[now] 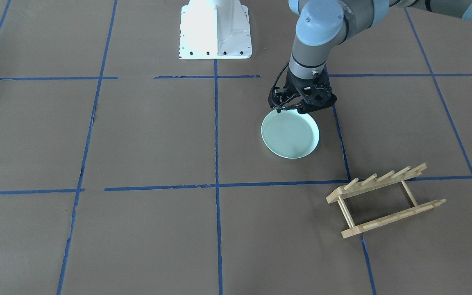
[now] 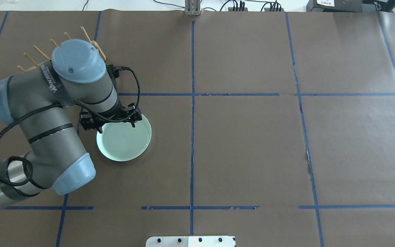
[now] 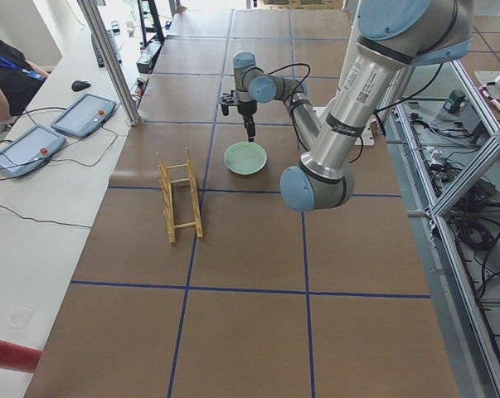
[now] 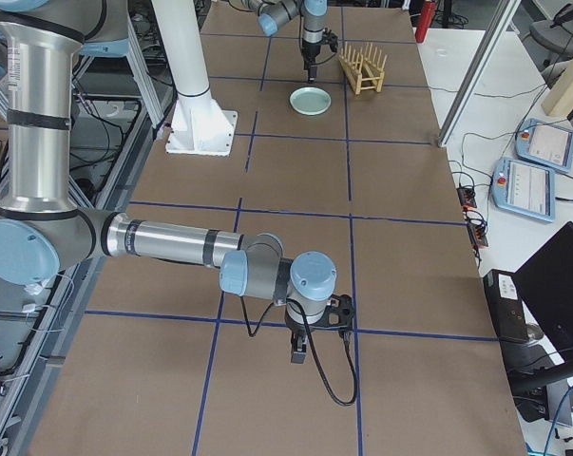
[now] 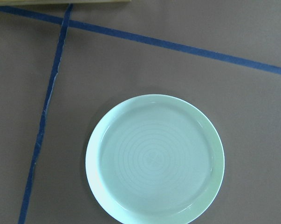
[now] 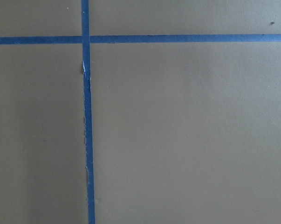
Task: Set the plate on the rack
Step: 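Move the left gripper down over the pale green plate's rim, then close the left gripper on the plate rim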
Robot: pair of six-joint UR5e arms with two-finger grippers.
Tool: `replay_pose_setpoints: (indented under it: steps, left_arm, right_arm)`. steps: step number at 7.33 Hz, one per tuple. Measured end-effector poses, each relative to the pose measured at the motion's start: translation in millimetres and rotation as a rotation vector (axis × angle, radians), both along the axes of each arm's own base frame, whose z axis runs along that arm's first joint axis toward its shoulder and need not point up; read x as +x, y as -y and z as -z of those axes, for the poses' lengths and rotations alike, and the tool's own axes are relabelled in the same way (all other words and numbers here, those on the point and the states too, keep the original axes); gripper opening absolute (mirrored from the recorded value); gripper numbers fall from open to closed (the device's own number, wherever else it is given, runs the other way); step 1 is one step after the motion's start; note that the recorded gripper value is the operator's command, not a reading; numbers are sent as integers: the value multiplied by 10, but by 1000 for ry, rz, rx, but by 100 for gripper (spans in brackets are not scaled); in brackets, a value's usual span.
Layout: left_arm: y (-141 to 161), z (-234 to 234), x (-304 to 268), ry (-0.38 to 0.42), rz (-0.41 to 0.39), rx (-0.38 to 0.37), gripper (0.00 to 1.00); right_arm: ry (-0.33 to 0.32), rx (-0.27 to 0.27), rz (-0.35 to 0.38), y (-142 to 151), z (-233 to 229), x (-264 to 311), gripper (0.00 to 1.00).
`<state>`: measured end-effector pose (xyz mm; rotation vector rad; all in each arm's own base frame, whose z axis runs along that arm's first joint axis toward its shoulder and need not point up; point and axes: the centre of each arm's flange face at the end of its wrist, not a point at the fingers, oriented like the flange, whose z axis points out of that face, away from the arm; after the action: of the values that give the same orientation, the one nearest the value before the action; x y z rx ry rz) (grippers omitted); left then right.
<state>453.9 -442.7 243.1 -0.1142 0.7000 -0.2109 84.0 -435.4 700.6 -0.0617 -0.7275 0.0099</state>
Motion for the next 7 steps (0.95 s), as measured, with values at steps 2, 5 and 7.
replay_pose_setpoints:
  steps: [2, 5, 7]
  left_arm:
    - [68, -102, 371, 22, 5, 4, 100]
    - [178, -403, 799, 1, 29, 43, 100]
    - [260, -566, 906, 5, 48, 57, 94]
  right_arm:
    - [0, -1, 0, 0, 0, 0, 100]
    - [0, 0, 0, 0, 1, 0, 100]
    - [0, 0, 0, 0, -1, 0, 100]
